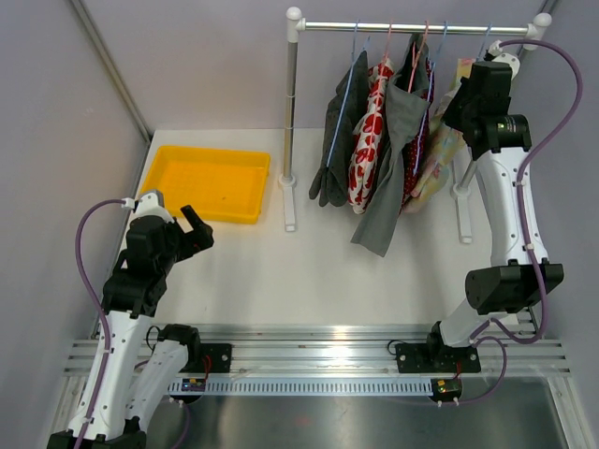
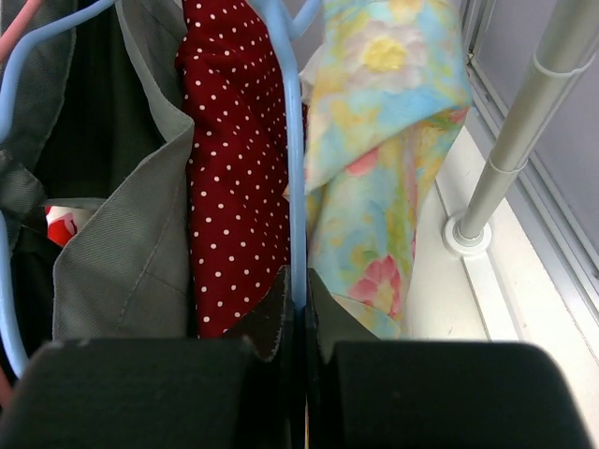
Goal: Remove the skirt from the hanger
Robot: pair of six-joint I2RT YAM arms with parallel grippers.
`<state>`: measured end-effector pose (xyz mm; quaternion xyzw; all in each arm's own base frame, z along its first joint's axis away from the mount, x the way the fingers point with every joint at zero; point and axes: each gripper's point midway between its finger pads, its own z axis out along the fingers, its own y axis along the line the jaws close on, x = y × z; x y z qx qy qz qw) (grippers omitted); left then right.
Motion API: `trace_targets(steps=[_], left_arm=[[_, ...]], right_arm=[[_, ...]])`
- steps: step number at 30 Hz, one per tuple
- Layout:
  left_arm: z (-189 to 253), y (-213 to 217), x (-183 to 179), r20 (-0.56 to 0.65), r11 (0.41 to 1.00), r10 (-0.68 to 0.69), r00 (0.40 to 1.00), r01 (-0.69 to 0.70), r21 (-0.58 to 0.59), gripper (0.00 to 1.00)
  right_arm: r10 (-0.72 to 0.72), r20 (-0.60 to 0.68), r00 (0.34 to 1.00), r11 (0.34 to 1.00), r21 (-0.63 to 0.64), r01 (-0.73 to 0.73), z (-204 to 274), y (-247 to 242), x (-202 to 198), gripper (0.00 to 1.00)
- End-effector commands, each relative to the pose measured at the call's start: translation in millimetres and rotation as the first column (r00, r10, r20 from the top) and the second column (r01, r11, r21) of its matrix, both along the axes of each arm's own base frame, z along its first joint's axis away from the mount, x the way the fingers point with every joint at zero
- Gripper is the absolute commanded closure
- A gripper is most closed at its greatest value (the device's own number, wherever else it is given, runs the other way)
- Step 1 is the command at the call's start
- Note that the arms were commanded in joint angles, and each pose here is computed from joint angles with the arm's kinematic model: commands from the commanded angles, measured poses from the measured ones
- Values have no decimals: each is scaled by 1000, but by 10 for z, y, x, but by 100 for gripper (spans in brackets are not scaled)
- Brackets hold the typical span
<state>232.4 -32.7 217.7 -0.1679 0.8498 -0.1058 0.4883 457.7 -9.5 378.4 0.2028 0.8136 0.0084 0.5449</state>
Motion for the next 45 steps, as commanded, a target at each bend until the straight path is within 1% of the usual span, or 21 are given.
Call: trace_targets(steps=[1, 10, 13, 15, 16, 18, 19, 20, 22, 23, 25, 26, 28, 29, 31, 32, 33, 35, 36, 38, 45], left_arm=[[69, -1, 34, 18, 1000, -6, 1000, 6, 10, 2], [331, -42, 128, 101, 1000, -22, 995, 23, -4, 1], [860, -133, 210, 200, 998, -53, 978, 60, -30, 1], [1164, -291, 259, 260, 989, -129, 957, 142, -30, 1], [1514, -407, 324, 326, 979, -188, 927, 204, -14, 1], [1858, -717, 322, 380, 939, -321, 867, 345, 7, 1], [2222, -812, 272, 449, 921, -364, 816, 388, 41, 1], [2282, -1073, 310, 441, 882, -442, 781, 469, 53, 1], [2636, -1356, 214, 508, 822, -520, 687, 564, 78, 1], [2702, -1606, 100, 522, 763, -581, 624, 641, 83, 1], [2761, -2007, 47, 544, 672, -656, 523, 734, 105, 1], [2745, -2294, -148, 546, 592, -709, 447, 798, 116, 1], [2642, -2693, -234, 535, 508, -765, 359, 847, 159, 1], [2574, -2961, -458, 525, 431, -801, 288, 886, 172, 1], [2358, -3336, -557, 494, 370, -838, 230, 906, 206, 1], [2288, -3529, -764, 484, 316, -856, 181, 924, 214, 1], [2275, -3648, -788, 494, 322, -851, 180, 921, 218, 1], [2065, -3966, -945, 465, 273, -873, 151, 939, 208, 1], [2062, -4061, -957, 475, 285, -866, 158, 936, 208, 1], [1917, -4289, -1092, 455, 259, -880, 139, 942, 213, 1], [1707, -4710, -1239, 429, 232, -895, 123, 949, 212, 1]], right_arm=[[-9, 110, 994, 1000, 13, 8, 397, 5, -48, 100], [17, 277, 961, 1000, -10, -15, 1204, 1, -439, 100], [15, 302, 953, 1000, -17, -10, 1356, -24, -618, 100], [18, 280, 960, 1000, -11, -15, 1297, -15, -694, 100], [23, 286, 958, 1000, -3, -23, 1318, 3, -797, 100], [52, 269, 962, 998, 18, -59, 1222, 69, -936, 100], [60, 259, 964, 997, 31, -70, 1167, 93, -978, 100], [68, 249, 966, 996, 42, -80, 1112, 119, -1017, 100], [97, 232, 968, 990, 74, -117, 959, 196, -1127, 100], [104, 221, 970, 988, 86, -126, 891, 220, -1163, 100], [158, 185, 970, 975, 129, -183, 703, 351, -1261, 100], [173, 174, 969, 969, 145, -199, 649, 391, -1299, 100], [220, 166, 961, 949, 194, -250, 556, 513, -1444, 100], [235, 164, 958, 942, 205, -266, 525, 548, -1497, 100], [262, 167, 951, 926, 232, -296, 471, 616, -1664, 100], [268, 159, 950, 924, 238, -300, 429, 627, -1720, 100], [276, 176, 945, 918, 241, -314, 474, 646, -1817, 100], [290, 166, 942, 911, 254, -325, 455, 674, -1939, 100], [305, 181, 935, 903, 256, -344, 492, 701, -2036, 100], [313, 173, 934, 899, 265, -350, 483, 715, -2157, 100], [326, 213, 921, 878, 293, -379, 584, 768, -2540, 100]])
